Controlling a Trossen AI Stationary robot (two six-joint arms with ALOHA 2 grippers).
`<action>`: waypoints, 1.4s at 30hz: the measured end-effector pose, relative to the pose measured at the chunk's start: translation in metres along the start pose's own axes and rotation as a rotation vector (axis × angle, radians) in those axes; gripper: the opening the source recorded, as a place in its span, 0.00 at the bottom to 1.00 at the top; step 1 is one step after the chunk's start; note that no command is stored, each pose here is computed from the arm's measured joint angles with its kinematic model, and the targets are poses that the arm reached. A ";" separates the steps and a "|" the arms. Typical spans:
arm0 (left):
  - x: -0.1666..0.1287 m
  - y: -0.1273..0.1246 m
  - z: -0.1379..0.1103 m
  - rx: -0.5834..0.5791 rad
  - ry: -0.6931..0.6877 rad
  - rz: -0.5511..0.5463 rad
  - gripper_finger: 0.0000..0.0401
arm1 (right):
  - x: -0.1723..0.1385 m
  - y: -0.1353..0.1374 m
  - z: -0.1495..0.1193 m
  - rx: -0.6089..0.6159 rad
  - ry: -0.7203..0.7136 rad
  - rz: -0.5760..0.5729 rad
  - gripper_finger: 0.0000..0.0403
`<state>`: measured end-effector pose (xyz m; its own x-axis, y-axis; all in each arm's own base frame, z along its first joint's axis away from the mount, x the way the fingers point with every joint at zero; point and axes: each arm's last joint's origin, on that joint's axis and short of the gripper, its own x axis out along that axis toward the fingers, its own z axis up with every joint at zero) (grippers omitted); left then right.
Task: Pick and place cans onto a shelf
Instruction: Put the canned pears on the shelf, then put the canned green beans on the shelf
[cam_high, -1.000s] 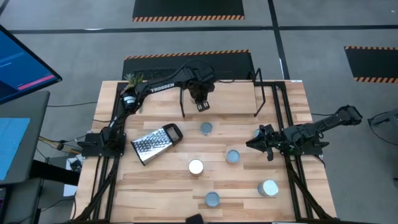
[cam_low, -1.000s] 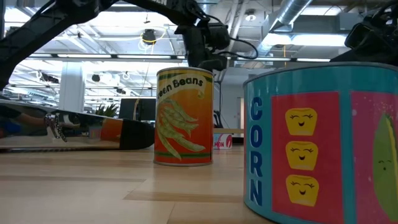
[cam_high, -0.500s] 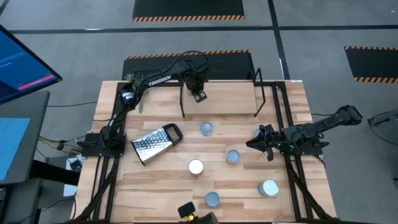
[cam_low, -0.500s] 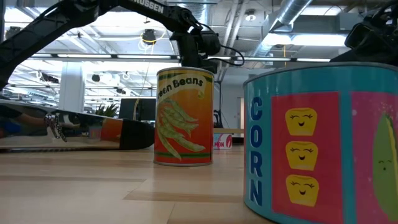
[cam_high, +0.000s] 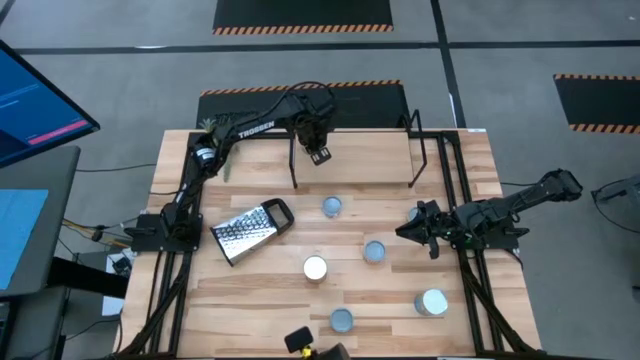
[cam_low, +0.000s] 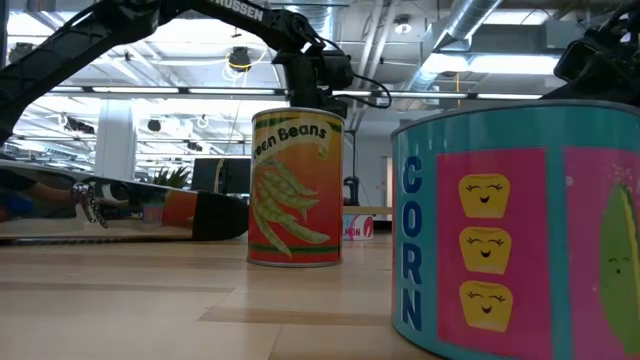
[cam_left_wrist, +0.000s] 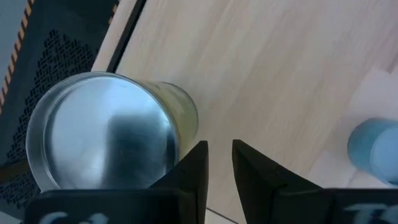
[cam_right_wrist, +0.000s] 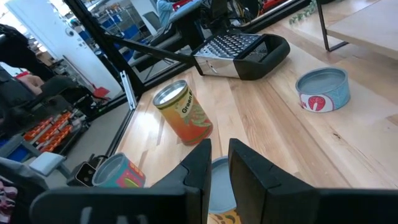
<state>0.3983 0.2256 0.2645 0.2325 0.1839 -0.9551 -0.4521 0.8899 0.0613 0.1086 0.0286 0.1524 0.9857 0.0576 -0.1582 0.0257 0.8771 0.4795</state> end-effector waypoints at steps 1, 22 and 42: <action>-0.003 -0.002 0.000 0.009 0.001 0.004 0.15 | 0.000 0.000 0.000 0.000 0.000 0.000 0.20; -0.095 -0.182 -0.056 0.487 0.156 -0.509 0.15 | 0.000 -0.001 -0.003 -0.008 0.029 -0.010 0.20; -0.091 -0.322 -0.166 0.845 -0.024 0.038 0.15 | -0.002 0.007 -0.012 -0.041 0.139 0.116 0.20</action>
<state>0.3801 -0.1467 0.2835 0.2528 0.2202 -0.9421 0.3340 0.8940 0.2986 0.1044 0.0406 0.1462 0.9492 0.2222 -0.2228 -0.0963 0.8792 0.4667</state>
